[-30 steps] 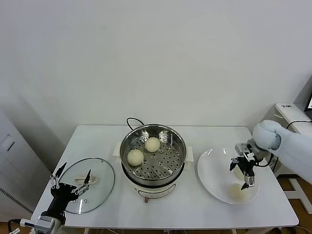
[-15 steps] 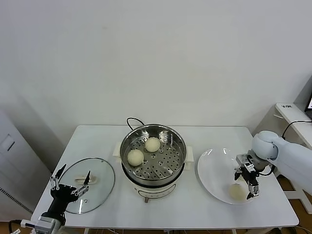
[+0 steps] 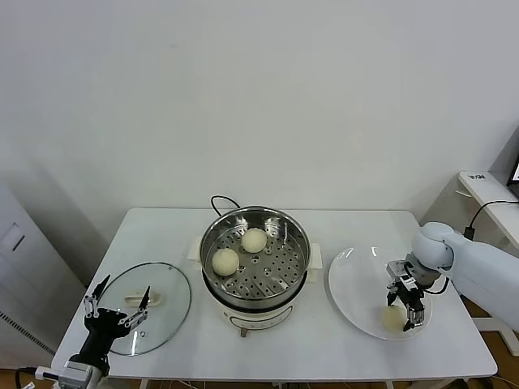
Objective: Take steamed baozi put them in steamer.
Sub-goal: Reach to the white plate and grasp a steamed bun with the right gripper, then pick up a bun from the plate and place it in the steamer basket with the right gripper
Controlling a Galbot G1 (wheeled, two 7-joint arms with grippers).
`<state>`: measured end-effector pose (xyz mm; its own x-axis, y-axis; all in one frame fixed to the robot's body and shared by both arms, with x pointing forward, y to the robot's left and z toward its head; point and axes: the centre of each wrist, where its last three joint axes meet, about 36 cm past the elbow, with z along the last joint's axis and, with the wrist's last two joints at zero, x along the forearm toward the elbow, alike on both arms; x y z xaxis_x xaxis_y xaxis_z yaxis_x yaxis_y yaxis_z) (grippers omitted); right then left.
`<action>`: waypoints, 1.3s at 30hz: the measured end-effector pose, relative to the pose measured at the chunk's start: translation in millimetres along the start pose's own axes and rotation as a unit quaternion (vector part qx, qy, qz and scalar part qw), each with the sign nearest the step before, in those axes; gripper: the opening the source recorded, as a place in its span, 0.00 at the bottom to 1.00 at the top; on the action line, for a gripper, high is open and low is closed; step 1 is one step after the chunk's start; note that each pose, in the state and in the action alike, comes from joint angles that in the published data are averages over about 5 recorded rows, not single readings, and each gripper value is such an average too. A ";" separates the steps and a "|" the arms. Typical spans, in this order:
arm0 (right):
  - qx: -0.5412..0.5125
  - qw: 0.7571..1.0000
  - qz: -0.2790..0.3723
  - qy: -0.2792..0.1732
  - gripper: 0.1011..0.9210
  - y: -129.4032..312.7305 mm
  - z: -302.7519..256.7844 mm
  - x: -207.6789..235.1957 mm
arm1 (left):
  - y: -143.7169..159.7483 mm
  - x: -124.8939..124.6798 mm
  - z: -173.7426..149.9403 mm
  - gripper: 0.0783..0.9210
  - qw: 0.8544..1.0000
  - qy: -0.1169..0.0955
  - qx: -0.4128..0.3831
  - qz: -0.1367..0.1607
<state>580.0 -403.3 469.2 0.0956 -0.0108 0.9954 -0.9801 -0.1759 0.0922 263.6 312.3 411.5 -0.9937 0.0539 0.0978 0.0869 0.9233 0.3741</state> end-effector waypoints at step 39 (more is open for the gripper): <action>0.370 0.913 0.165 -0.048 0.31 -84.5 -229.5 254.3 | 4.3 0.3 -7.3 0.88 1.000 -0.009 0.004 -0.013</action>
<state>647.2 -165.3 720.8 -0.1345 -0.2643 0.9550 -0.5763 -0.7631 -0.2924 264.2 313.5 419.9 -0.9968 0.0371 0.0715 0.0609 0.9278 0.3680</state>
